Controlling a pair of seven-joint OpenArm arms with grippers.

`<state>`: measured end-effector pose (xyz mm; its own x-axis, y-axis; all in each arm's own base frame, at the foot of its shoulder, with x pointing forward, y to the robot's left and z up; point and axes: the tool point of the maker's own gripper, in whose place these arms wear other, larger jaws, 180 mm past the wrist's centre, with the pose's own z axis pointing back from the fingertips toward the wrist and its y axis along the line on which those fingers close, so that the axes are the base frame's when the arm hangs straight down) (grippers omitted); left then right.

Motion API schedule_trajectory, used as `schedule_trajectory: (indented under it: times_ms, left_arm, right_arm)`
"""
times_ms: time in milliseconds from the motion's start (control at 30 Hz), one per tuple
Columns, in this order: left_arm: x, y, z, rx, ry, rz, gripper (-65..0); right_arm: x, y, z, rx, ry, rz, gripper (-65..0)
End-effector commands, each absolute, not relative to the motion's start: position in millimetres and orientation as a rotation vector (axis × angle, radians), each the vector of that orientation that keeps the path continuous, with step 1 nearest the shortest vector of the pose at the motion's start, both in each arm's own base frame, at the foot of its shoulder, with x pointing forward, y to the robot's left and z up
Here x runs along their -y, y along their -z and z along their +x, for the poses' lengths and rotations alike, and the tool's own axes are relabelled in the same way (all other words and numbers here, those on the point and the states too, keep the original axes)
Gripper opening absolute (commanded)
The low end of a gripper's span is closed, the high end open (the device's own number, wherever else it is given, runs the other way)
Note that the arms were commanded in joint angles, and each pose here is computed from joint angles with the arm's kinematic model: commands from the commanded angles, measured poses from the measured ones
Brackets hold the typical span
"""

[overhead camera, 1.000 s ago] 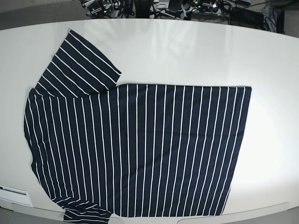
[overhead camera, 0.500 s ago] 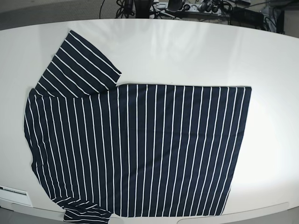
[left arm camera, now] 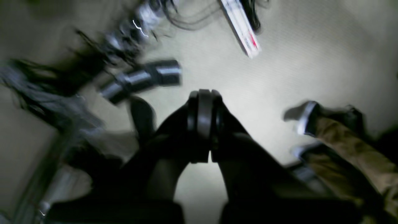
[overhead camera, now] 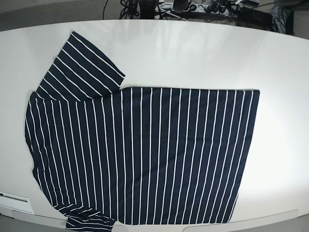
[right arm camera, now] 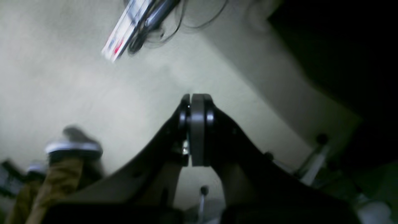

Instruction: Fold the T-shirt properly

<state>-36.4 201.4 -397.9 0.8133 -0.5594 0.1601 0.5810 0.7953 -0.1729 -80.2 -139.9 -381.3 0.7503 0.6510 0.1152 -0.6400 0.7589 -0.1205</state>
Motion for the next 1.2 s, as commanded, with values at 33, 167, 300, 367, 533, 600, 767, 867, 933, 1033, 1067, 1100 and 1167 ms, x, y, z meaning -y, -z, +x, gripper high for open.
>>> schedule_trajectory:
  times_ms: [33, 167, 300, 367, 533, 600, 767, 867, 933, 1033, 1067, 1100, 1167]
  left_arm:
    - [-195.9, 374.2, -19.7, 0.169, 0.621, -0.231, -65.0]
    - [-201.3, 338.5, 30.5, 0.335, 0.66, -0.152, -65.0]
    - [-213.1, 315.0, 71.3, 0.474, 0.681, -0.065, -65.0]
    - [-219.4, 307.7, 91.1, 0.526, 0.696, -0.025, -65.0]
    - [-219.9, 285.0, 141.4, 0.68, 0.805, 0.041, -65.0]
    - [-216.4, 271.3, 161.5, 0.769, 0.869, 0.068, -65.0]
    - [-214.2, 263.0, 188.6, 0.84, 1.026, 0.062, -65.0]
    - [-218.9, 273.9, 195.3, 0.79, 1.14, 0.063, -65.0]
    - [-223.0, 283.6, 200.3, 0.772, 1.223, 0.084, -65.0]
    - [-231.5, 304.9, 203.2, 0.727, 1.342, 0.101, -65.0]
    - [-233.9, 313.6, 202.0, 0.707, 1.374, 0.095, -65.0]
    - [-236.9, 323.2, 199.4, 0.681, 1.401, 0.087, -65.0]
    - [-244.8, 344.0, 191.0, 0.602, 1.469, 0.073, -64.4]
  right_arm:
    - [147.5, 363.3, -50.5, 0.245, -0.703, -0.169, -65.0]
    - [168.5, 331.4, -8.3, 0.374, -0.679, -0.367, -65.0]
    - [175.5, 320.7, 6.9, 0.446, -0.707, -0.455, -65.0]
    - [169.4, 319.2, 11.8, 0.482, -0.742, -0.441, -65.0]
    - [133.8, 324.0, 52.0, 0.649, -0.869, -0.298, -65.0]
    - [124.3, 323.2, 74.1, 0.715, -0.867, -0.265, -65.0]
    - [116.6, 313.4, 120.0, 0.841, -0.839, -0.263, -65.0]
    - [110.1, 312.7, 129.1, 0.86, -0.848, -0.229, -65.0]
    - [105.3, 313.3, 130.9, 0.864, -0.864, -0.204, -65.0]
    - [101.7, 313.1, 135.0, 0.881, -0.865, -0.186, -65.0]
    - [102.6, 317.3, 133.9, 0.869, -0.869, -0.185, -65.0]
    - [102.8, 320.1, 132.6, 0.86, -0.876, -0.184, -65.0]
    - [103.1, 321.2, 132.0, 0.855, -0.879, -0.184, -65.0]
